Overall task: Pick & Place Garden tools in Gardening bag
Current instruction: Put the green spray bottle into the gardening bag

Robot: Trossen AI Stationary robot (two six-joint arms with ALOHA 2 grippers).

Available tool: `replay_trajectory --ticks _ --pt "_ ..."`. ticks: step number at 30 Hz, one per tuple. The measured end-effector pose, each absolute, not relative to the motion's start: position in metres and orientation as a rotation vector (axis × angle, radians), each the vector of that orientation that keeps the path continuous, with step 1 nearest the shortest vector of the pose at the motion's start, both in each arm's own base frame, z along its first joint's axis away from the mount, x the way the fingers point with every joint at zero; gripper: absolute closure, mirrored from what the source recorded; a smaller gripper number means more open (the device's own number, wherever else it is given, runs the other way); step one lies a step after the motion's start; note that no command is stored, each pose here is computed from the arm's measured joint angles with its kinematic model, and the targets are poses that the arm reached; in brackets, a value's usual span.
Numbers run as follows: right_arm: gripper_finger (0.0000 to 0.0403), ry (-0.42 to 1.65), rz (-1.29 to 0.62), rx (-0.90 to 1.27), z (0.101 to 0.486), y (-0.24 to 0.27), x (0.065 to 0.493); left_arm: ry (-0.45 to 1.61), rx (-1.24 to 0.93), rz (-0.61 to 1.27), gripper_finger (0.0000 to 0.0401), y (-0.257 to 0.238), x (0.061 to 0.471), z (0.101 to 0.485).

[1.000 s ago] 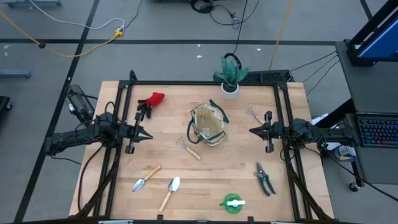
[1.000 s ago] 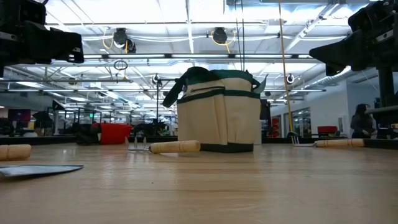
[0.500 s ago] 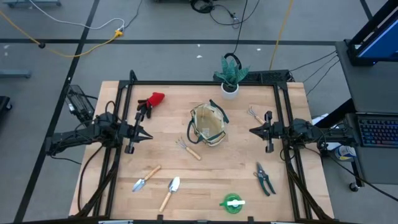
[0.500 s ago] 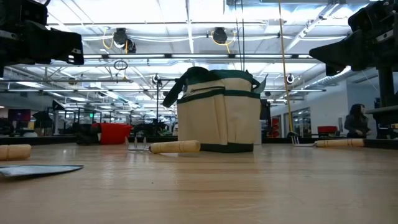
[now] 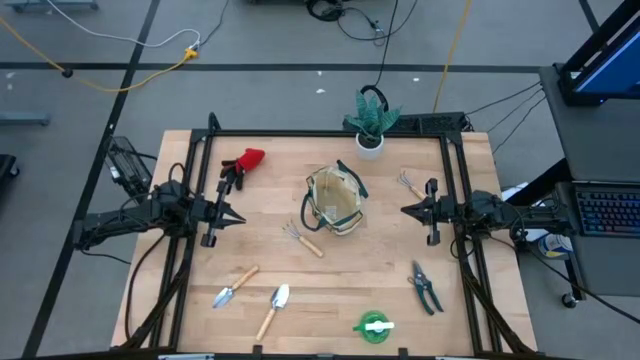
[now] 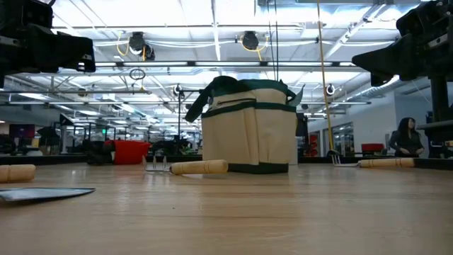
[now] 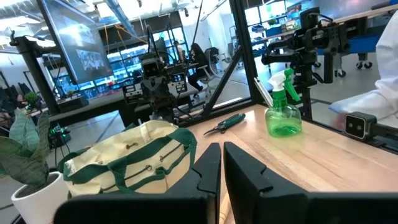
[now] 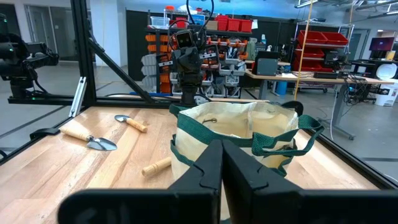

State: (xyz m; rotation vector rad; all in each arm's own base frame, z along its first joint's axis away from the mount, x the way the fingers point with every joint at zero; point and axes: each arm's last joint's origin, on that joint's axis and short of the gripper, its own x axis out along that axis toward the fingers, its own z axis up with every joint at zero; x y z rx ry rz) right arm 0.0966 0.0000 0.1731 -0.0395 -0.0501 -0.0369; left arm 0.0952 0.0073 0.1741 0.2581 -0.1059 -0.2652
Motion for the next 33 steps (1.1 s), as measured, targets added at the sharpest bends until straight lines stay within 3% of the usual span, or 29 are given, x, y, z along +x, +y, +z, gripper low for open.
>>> replay_trajectory --ticks 27,33 --pt "0.0403 -0.101 -0.034 0.039 0.1779 0.0 0.0963 -0.2 0.266 -0.256 0.0375 0.007 0.094 0.1836" --pt "0.0403 -0.094 -0.038 0.016 0.1773 -0.0001 0.0965 -0.181 0.125 -0.254 0.0375 0.0074 0.0941 0.1837"
